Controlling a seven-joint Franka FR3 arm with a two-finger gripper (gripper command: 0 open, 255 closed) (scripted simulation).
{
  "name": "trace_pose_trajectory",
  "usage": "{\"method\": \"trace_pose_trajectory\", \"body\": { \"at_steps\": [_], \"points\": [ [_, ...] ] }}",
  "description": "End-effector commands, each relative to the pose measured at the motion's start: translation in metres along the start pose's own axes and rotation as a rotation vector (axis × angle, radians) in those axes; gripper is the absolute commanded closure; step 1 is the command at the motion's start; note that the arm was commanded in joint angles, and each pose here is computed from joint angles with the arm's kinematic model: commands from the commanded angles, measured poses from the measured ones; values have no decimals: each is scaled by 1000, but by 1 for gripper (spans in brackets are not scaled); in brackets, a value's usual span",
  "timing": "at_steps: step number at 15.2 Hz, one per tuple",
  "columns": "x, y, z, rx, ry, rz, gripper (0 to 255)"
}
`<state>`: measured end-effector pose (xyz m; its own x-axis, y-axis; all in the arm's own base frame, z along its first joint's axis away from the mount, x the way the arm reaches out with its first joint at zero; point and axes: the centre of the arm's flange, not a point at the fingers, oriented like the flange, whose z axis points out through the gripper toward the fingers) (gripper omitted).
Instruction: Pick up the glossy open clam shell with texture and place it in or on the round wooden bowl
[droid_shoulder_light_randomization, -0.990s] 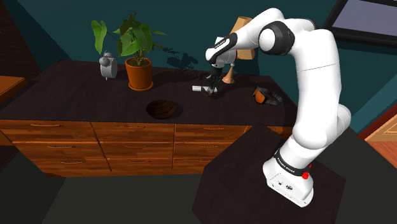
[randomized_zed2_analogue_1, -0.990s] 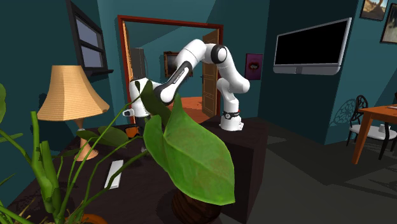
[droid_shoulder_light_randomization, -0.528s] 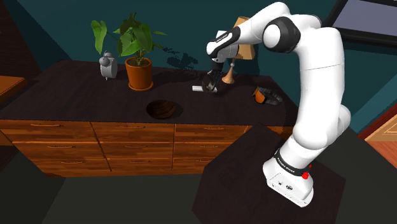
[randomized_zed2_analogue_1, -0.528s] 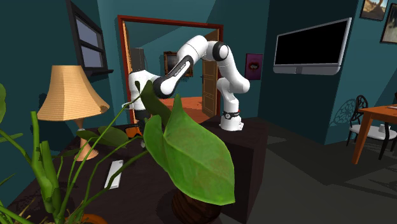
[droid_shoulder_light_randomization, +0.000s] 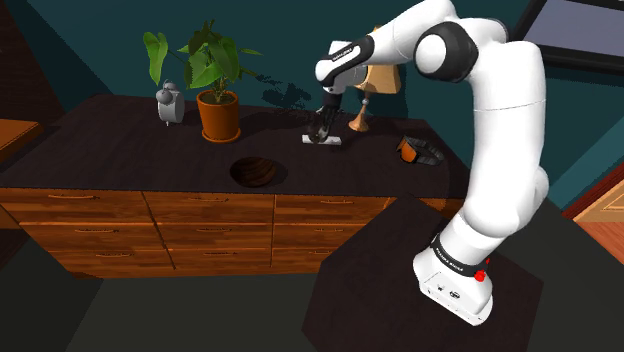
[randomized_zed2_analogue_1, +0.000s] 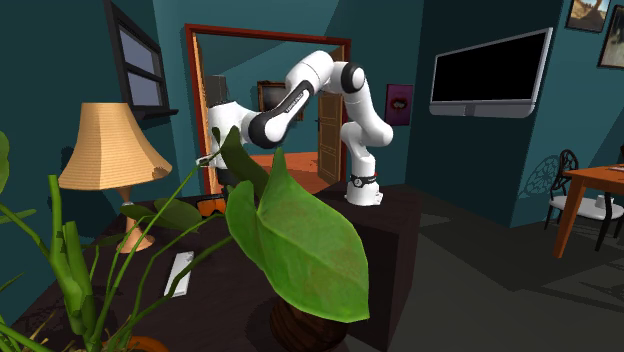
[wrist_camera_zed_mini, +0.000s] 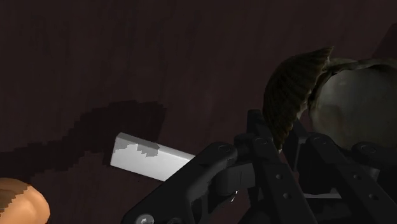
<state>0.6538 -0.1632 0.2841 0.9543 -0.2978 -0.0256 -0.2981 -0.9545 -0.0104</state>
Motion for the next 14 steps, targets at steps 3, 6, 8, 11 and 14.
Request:
{"method": "trace_pose_trajectory", "body": {
  "at_steps": [3,6,8,11,14],
  "points": [
    [-5,-53,-3,0,0,1,255],
    [-8,-92,-5,0,0,1,255],
    [-10,-118,-6,0,0,1,255],
    [-12,-158,-8,0,0,1,255],
    [-15,-197,-9,0,0,1,255]
  ]
}}
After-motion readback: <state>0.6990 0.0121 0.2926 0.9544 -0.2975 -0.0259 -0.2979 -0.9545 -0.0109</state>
